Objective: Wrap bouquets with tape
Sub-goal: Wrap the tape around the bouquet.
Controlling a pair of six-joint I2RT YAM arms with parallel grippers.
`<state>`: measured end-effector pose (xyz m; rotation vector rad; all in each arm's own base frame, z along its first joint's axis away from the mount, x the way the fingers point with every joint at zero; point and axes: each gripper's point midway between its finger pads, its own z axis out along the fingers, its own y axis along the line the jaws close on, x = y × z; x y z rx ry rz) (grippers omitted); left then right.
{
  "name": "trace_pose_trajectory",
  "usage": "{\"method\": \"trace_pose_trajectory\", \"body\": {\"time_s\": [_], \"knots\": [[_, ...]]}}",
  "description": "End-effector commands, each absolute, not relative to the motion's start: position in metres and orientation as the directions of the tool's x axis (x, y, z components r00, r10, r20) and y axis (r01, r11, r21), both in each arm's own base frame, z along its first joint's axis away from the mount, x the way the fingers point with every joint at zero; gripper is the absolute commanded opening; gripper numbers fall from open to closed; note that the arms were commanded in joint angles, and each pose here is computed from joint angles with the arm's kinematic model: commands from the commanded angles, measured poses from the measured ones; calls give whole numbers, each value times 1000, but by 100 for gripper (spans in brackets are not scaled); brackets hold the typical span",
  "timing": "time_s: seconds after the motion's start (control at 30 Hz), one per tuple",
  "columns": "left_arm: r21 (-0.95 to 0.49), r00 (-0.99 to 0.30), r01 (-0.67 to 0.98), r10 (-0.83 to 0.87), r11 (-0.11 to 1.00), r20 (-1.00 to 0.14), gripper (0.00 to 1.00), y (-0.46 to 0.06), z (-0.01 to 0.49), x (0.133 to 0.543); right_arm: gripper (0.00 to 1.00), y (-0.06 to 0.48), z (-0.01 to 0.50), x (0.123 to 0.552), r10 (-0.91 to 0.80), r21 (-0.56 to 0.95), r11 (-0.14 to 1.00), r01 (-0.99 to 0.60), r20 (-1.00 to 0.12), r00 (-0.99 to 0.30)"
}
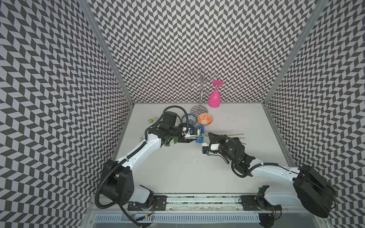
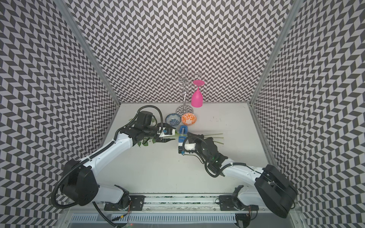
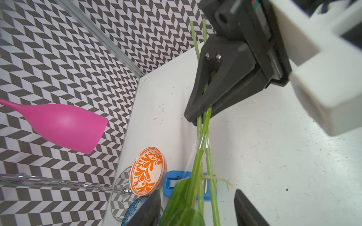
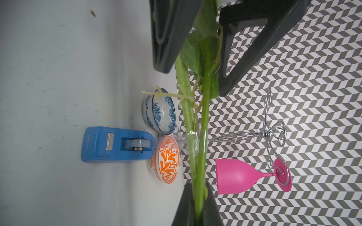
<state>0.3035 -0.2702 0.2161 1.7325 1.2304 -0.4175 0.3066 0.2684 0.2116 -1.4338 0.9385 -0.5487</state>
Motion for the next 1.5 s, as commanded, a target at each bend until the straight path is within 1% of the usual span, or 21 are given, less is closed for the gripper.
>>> {"method": "trace_pose_trajectory", "body": {"time_s": [0.0, 0.07, 0.13, 0.17, 0.23, 0.27, 0.33, 0.4, 0.47, 0.5, 0.57, 0.63, 0.73, 0.8, 0.87, 1.0, 1.07, 1.17, 1.33, 1.4, 1.47], "knots": [[466, 409, 882, 608, -72, -681, 59, -268, 203, 305, 0, 270, 276, 303, -787, -968, 252, -4, -207, 581], [496, 410, 867, 631, -46, -658, 55, -266, 201, 315, 0, 273, 270, 302, -793, -975, 221, -1, -180, 582], [541, 417, 841, 650, -11, -635, 48, -265, 203, 325, 0, 276, 264, 301, -797, -980, 201, -4, -166, 580], [562, 427, 827, 655, -4, -624, 42, -265, 205, 328, 0, 277, 262, 302, -799, -980, 198, -8, -166, 578], [603, 445, 798, 656, 19, -609, 19, -265, 212, 331, 0, 278, 256, 304, -808, -979, 203, -36, -188, 559], [620, 454, 784, 653, 30, -606, 13, -264, 215, 332, 0, 279, 252, 305, -811, -977, 204, -61, -204, 549], [669, 485, 742, 645, 54, -590, 1, -263, 224, 331, 6, 281, 243, 307, -810, -966, 213, -144, -257, 527], [703, 510, 707, 637, 72, -578, 0, -263, 230, 330, 19, 286, 234, 304, -784, -928, 239, -284, -358, 508], [725, 524, 683, 633, 87, -570, 0, -262, 234, 330, 38, 295, 223, 295, -749, -838, 230, -494, -477, 460], [736, 529, 671, 636, 91, -562, 0, -261, 235, 331, 46, 298, 222, 287, -722, -774, 229, -590, -542, 431], [751, 536, 654, 644, 91, -545, 0, -261, 234, 331, 59, 296, 231, 277, -654, -632, 281, -723, -677, 338], [774, 545, 627, 659, 92, -519, 0, -260, 232, 332, 72, 282, 248, 279, -569, -449, 344, -824, -799, 198], [821, 560, 562, 686, 96, -464, 0, -258, 227, 334, 73, 257, 288, 303, -408, -189, 416, -889, -913, 3], [852, 564, 515, 711, 96, -421, 0, -256, 224, 334, 74, 250, 305, 315, -346, -81, 419, -905, -935, -77], [879, 556, 467, 740, 100, -380, 0, -253, 222, 337, 75, 251, 305, 324, -370, -20, 406, -913, -918, -145], [923, 552, 369, 774, 106, -309, 0, -251, 225, 339, 73, 262, 262, 330, -509, 126, 316, -940, -814, -280], [938, 560, 326, 776, 117, -292, 0, -252, 230, 337, 73, 264, 239, 331, -571, 175, 279, -944, -761, -310], [953, 569, 279, 778, 122, -266, 0, -254, 234, 335, 72, 265, 211, 338, -616, 211, 281, -936, -708, -345], [957, 566, 273, 789, 95, -239, 0, -255, 228, 334, 70, 278, 198, 336, -631, 236, 217, -947, -707, -320], [955, 566, 285, 788, 87, -241, 0, -257, 225, 333, 68, 280, 190, 337, -643, 234, 209, -950, -699, -313], [952, 571, 291, 781, 97, -254, 0, -258, 226, 332, 62, 280, 181, 341, -654, 228, 220, -949, -687, -317]]}}
